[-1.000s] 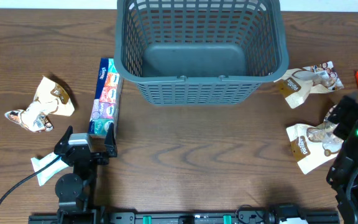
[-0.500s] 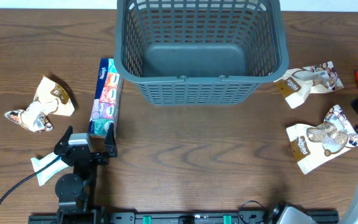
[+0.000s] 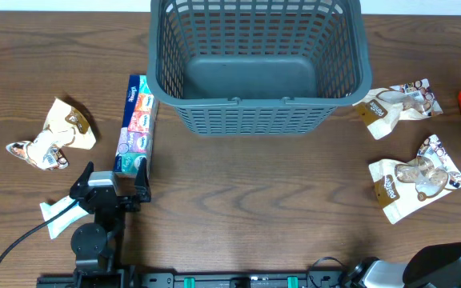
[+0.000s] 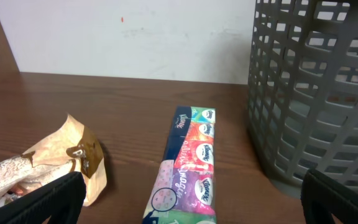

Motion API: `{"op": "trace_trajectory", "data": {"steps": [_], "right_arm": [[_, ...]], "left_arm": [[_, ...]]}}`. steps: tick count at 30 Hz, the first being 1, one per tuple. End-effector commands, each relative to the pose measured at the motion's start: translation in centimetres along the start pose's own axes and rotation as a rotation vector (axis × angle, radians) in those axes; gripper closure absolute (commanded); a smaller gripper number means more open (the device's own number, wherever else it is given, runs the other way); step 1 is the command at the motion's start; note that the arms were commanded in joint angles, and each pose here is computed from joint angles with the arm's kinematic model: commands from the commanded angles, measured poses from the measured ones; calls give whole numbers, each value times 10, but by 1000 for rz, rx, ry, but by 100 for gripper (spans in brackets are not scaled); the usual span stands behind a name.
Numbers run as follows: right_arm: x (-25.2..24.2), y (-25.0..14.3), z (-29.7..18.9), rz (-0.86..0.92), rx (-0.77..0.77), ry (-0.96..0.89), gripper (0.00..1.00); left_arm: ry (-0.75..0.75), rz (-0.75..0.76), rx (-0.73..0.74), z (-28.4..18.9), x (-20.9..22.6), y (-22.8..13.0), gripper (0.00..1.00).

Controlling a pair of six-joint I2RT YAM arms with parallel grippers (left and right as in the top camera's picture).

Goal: Pack container
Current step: 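Move the right gripper right toward the dried-mushroom bags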

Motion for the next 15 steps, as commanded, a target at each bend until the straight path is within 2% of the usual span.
{"op": "trace_trajectory", "data": {"steps": [1,7,15], "right_arm": [[5,1,0,16,15,41,1],[19,6,18,60,-2,95,1],[44,-10,58,29,108,73,1]], "left_arm": [[-5,-2,46,1,0,-11,1],[-4,-2,46,0,0,-11,1],[-5,-2,46,1,0,-11,1]]}}
Point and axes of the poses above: each gripper's point midway between its finger pads, its own z axis out along the fingers, its own x axis along the line the jaws close on, y = z × x, the point moved 8 cm from there along -z, back along the fingers, and after that the axes turned 6 degrees about z, right-handed, at the moved point
